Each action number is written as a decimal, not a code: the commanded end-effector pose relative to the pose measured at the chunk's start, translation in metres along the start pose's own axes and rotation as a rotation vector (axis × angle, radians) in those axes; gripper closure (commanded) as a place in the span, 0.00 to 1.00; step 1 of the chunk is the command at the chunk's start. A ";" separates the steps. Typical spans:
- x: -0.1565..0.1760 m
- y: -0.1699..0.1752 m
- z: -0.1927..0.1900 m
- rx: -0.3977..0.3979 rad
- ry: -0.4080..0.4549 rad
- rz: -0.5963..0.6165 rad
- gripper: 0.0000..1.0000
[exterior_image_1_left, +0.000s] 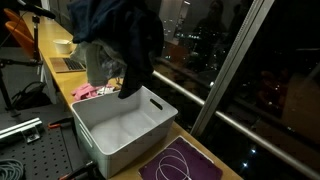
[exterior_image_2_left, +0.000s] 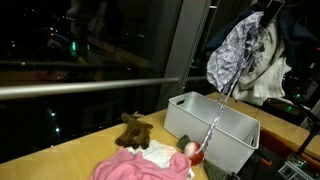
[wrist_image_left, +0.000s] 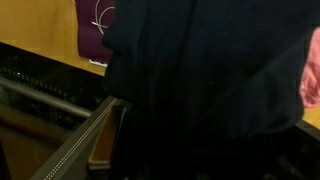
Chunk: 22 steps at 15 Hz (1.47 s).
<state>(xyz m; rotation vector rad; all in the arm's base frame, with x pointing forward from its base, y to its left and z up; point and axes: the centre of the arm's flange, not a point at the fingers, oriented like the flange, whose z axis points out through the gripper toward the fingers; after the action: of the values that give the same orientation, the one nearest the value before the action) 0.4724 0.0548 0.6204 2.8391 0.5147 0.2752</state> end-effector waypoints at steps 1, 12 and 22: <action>0.018 0.014 -0.044 -0.045 -0.007 -0.006 1.00; 0.042 0.093 -0.110 -0.112 -0.012 0.066 1.00; 0.058 0.118 -0.091 -0.112 -0.045 0.069 1.00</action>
<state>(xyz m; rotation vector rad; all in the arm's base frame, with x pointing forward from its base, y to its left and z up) 0.5298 -0.0122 0.7406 2.7721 0.3580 0.2678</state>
